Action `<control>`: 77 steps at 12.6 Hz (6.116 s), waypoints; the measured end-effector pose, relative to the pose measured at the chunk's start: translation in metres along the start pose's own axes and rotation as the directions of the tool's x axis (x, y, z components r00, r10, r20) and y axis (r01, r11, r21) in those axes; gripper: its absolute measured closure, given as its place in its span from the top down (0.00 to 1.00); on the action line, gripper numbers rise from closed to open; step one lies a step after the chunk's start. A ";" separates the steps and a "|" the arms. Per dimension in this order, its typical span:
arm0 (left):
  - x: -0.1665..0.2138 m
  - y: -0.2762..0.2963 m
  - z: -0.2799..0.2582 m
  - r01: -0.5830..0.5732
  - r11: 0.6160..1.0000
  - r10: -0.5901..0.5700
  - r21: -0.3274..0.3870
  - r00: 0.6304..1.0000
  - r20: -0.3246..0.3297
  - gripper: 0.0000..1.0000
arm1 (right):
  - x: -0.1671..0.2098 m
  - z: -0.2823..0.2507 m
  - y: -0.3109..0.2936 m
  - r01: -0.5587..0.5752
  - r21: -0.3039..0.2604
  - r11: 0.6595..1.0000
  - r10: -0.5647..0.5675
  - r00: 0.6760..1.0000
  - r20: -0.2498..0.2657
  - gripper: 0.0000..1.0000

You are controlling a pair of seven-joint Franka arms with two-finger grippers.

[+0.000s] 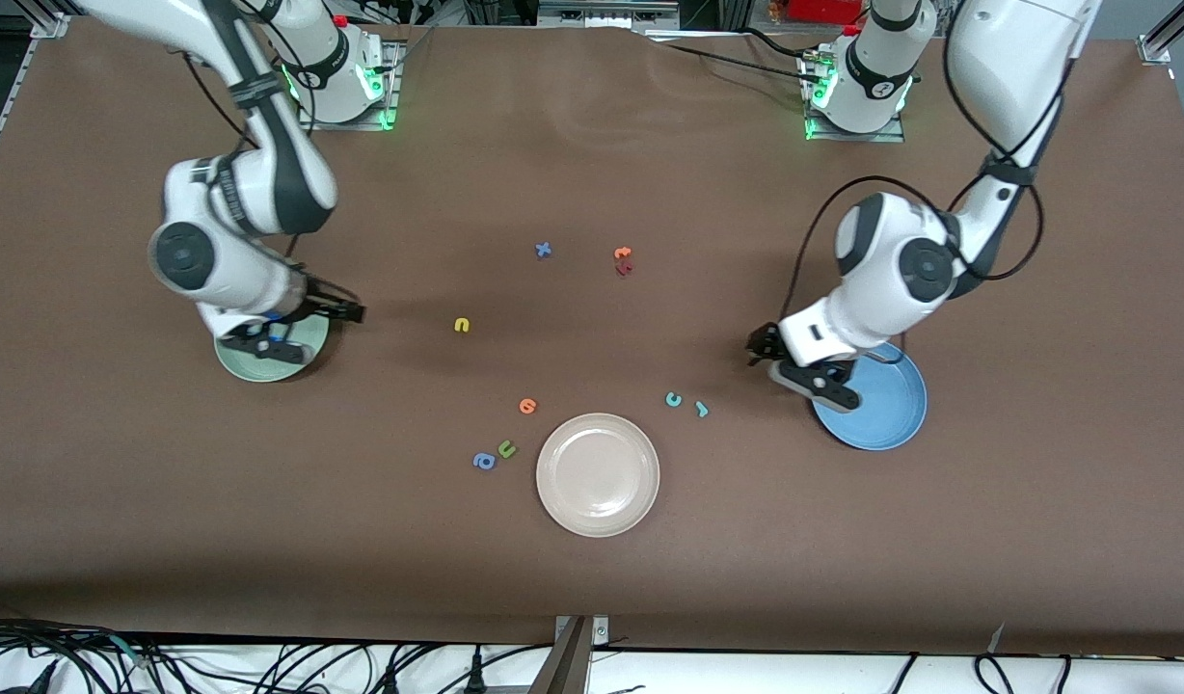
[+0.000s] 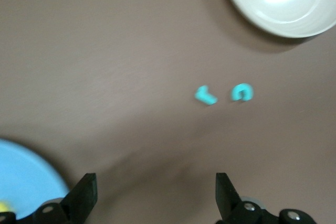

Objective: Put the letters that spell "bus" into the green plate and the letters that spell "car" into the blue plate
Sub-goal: 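Move the right gripper to yellow u while the left gripper grasps teal r, then grasp yellow u with the right gripper while the left gripper carries teal r, then open the right gripper over green plate while the left gripper drops teal r, then grasp teal c with the left gripper while the right gripper reaches yellow 2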

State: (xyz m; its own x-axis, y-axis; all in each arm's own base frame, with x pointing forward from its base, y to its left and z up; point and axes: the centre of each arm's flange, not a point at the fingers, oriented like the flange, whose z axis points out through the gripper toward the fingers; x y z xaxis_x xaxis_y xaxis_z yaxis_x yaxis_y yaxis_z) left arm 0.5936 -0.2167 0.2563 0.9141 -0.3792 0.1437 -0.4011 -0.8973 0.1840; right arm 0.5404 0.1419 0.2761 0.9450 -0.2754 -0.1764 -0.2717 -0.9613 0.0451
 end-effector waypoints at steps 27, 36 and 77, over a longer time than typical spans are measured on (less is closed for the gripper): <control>0.054 0.051 0.103 -0.520 0.849 0.515 0.087 0.854 0.077 0.30 | -0.056 0.106 -0.125 -0.063 0.096 0.993 0.070 0.995 -0.071 0.25; 0.049 -0.099 -0.018 -0.463 0.883 0.438 0.082 0.873 0.215 0.31 | -0.047 0.086 -0.112 -0.054 0.057 0.997 0.058 0.997 -0.057 0.25; 0.074 0.083 0.086 -0.047 0.993 0.043 0.109 0.998 0.038 0.27 | -0.005 0.092 0.034 -0.322 -0.007 0.947 0.321 0.945 -0.066 0.65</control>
State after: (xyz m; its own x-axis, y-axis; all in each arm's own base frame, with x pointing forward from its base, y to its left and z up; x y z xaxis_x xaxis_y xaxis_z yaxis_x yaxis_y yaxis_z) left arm 0.6324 -0.3389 0.1982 0.8977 -0.4256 0.1139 -0.4346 -0.8979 0.0702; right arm 0.5101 0.1107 0.1879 0.8176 -0.5691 -0.0873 -0.5605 -0.8214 0.1060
